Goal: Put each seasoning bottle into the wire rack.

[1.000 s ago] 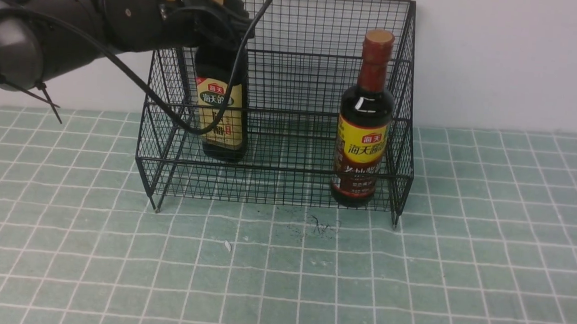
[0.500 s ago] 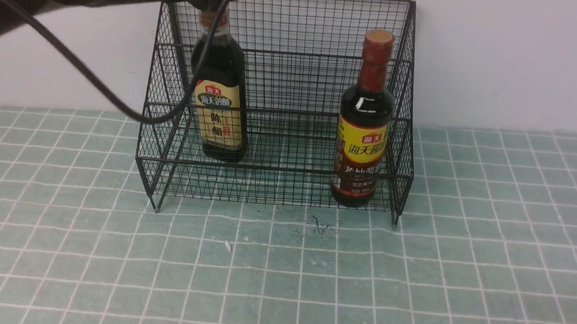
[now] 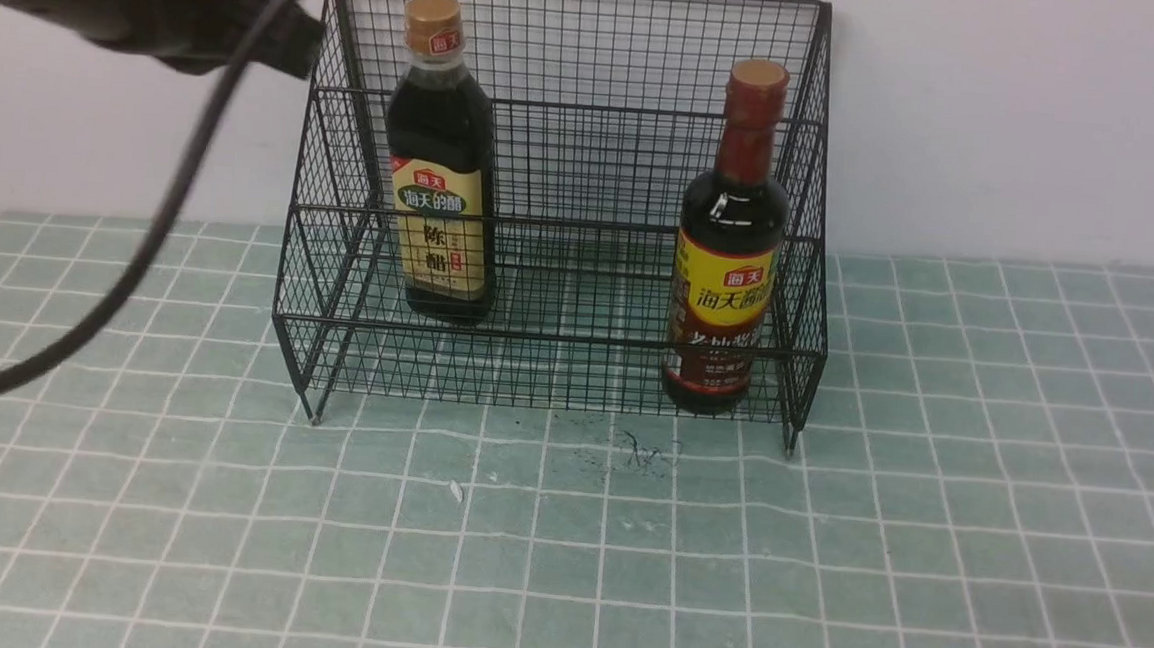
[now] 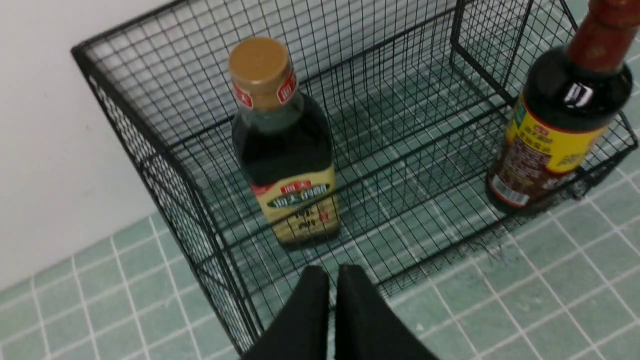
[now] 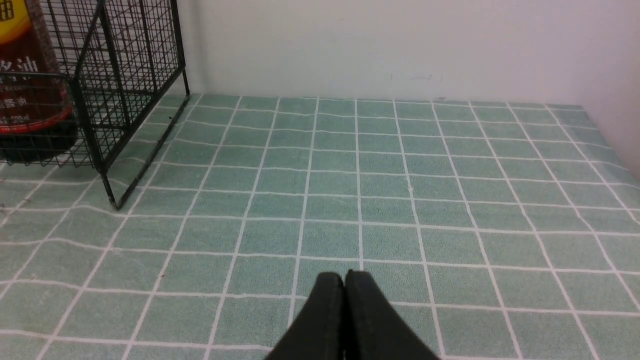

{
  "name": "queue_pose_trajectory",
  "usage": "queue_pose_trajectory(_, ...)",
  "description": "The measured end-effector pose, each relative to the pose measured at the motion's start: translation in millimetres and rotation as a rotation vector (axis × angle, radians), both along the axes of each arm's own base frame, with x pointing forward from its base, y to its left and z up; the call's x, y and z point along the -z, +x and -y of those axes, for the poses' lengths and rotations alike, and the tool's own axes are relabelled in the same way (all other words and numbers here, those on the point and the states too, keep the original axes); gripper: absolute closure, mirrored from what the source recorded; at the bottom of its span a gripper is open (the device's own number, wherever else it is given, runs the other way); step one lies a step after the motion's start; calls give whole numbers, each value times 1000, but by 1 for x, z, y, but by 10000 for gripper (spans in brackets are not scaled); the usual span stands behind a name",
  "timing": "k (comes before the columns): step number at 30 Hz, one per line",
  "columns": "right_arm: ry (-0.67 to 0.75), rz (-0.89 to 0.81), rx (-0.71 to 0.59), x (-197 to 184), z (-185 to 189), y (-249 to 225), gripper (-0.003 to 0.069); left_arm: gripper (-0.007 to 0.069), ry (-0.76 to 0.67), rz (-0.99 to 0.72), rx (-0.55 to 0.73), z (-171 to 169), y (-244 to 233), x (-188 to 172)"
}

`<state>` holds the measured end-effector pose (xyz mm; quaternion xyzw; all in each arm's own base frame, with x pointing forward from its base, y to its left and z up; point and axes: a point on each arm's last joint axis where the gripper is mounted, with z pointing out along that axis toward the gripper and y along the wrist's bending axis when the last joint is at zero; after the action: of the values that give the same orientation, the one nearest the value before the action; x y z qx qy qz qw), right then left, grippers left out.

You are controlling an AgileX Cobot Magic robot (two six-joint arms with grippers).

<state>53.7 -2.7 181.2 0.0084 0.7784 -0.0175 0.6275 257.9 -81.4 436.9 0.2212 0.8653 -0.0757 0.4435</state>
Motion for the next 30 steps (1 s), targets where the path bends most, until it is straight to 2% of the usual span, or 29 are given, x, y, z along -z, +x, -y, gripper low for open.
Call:
queue_pose_trajectory(3,0,0,0,0,0,0,672,631,-35,34,-32,-12,-40,-5)
queue_pose_trajectory(8,0,0,0,0,0,0,672,631,-102,103,-71,-26,-91,7)
queue_pose_trajectory(9,0,0,0,0,0,0,672,631,-145,162,-88,-33,-113,18)
queue_pose_trajectory(17,0,0,0,0,0,0,672,631,-243,295,-116,-55,-191,68)
queue_pose_trajectory(24,0,0,0,0,0,0,672,631,-266,358,-106,-64,-226,91)
queue_pose_trajectory(30,0,0,0,0,0,0,672,631,-269,394,-105,-68,-242,93)
